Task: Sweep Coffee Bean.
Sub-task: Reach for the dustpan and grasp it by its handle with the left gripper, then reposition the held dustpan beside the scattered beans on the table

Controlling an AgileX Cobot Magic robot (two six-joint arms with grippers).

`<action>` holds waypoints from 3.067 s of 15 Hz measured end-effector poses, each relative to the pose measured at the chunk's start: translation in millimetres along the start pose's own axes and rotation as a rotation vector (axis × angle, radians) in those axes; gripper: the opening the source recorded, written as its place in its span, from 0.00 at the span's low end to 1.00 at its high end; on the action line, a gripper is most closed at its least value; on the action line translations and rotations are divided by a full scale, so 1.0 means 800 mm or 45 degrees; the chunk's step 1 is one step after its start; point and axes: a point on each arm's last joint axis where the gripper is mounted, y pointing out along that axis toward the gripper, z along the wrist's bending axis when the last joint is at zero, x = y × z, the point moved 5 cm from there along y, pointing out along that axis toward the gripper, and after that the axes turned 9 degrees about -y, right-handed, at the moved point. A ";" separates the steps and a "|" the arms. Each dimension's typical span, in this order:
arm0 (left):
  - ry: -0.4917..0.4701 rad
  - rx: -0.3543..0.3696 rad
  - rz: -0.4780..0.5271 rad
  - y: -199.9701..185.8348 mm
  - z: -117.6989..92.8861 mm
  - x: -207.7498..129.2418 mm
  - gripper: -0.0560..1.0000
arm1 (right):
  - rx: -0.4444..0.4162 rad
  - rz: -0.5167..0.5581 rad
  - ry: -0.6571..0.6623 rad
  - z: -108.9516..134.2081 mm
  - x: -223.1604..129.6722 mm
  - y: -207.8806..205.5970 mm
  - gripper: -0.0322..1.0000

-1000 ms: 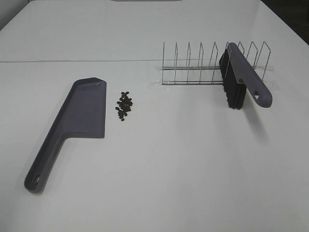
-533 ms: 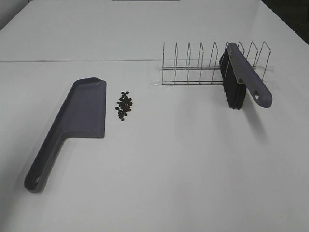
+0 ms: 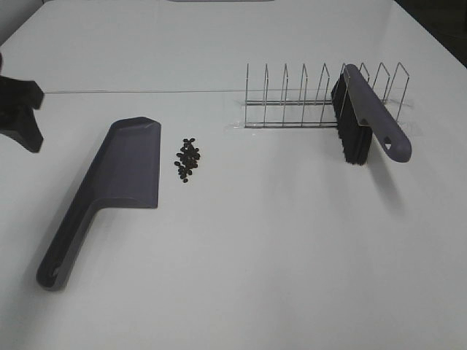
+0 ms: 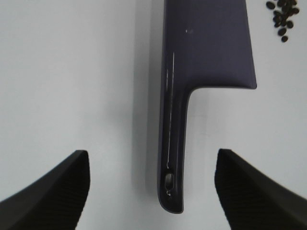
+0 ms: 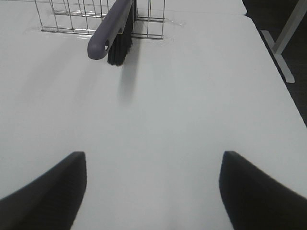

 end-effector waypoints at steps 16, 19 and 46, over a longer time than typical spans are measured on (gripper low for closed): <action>0.037 0.168 0.329 0.135 -0.026 -0.042 0.71 | -0.004 0.001 -0.002 -0.001 0.000 0.000 0.75; 0.036 0.153 0.298 0.155 -0.027 -0.039 0.71 | -0.008 0.002 -0.004 -0.001 0.000 0.000 0.75; -0.019 0.118 0.157 0.139 -0.033 -0.019 0.38 | -0.008 0.002 -0.004 -0.001 0.000 0.000 0.75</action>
